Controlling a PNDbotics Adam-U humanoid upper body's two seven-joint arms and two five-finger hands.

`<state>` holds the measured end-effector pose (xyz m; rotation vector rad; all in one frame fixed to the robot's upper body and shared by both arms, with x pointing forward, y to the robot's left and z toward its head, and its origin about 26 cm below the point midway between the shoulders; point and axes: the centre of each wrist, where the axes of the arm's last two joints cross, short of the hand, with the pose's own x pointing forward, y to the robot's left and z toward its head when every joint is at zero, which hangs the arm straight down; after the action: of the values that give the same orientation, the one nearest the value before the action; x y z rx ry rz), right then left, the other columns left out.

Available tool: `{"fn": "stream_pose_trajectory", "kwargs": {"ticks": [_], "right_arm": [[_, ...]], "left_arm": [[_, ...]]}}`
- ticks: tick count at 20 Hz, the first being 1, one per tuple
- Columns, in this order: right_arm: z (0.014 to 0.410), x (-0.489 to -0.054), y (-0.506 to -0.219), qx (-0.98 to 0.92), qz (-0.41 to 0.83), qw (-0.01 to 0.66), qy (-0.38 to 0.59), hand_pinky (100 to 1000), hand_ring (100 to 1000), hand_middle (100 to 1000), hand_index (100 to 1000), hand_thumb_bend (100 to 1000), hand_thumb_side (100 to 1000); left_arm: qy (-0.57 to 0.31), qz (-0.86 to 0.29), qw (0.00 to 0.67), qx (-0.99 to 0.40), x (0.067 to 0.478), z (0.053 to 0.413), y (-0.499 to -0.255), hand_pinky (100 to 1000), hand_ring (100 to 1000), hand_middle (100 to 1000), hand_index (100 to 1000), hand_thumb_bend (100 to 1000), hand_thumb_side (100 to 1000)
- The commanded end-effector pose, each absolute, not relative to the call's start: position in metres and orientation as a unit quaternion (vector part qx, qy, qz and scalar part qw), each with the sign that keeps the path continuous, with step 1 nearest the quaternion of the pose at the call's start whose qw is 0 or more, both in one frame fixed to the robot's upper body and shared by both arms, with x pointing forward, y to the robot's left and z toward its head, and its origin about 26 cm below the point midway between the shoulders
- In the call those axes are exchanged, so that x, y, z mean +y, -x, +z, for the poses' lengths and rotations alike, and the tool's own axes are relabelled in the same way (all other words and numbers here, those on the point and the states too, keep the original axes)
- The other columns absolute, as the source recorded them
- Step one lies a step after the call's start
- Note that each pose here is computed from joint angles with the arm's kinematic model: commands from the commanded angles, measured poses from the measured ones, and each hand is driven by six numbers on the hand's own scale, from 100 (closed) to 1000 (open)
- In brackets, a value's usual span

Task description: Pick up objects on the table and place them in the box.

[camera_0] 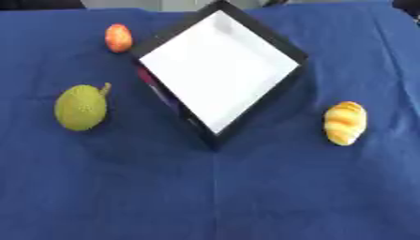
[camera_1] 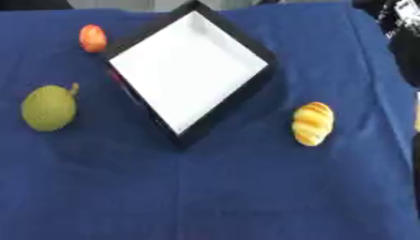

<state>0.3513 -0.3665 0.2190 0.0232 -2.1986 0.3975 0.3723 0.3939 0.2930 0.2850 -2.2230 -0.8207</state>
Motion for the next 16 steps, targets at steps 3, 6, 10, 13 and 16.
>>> {"fn": "stream_pose_trajectory", "kwargs": {"ticks": [3, 6, 10, 13, 16], "right_arm": [[0.229, -0.373, -0.349, -0.882, 0.183, 0.435, 0.010, 1000, 789, 755, 877, 100, 574], [0.228, -0.374, -0.349, -0.879, 0.186, 0.438, 0.010, 1000, 788, 754, 877, 100, 574], [0.226, -0.374, -0.349, -0.876, 0.191, 0.442, 0.010, 1000, 788, 753, 877, 100, 575], [0.225, -0.374, -0.349, -0.875, 0.194, 0.444, 0.011, 1000, 787, 752, 877, 100, 575], [0.224, -0.374, -0.350, -0.874, 0.196, 0.445, 0.009, 1000, 787, 752, 877, 100, 576]], "left_arm": [[-0.201, -0.483, 0.358, -0.774, 0.439, 0.329, -0.389, 731, 762, 790, 851, 210, 100], [-0.230, -0.568, 0.353, -0.707, 0.446, 0.333, -0.406, 771, 783, 812, 874, 313, 100], [-0.246, -0.664, 0.342, -0.617, 0.439, 0.334, -0.430, 838, 822, 850, 911, 418, 100], [-0.251, -0.718, 0.330, -0.559, 0.427, 0.332, -0.446, 885, 853, 880, 943, 483, 100], [-0.247, -0.749, 0.315, -0.527, 0.409, 0.325, -0.463, 912, 873, 887, 970, 539, 100]]}}
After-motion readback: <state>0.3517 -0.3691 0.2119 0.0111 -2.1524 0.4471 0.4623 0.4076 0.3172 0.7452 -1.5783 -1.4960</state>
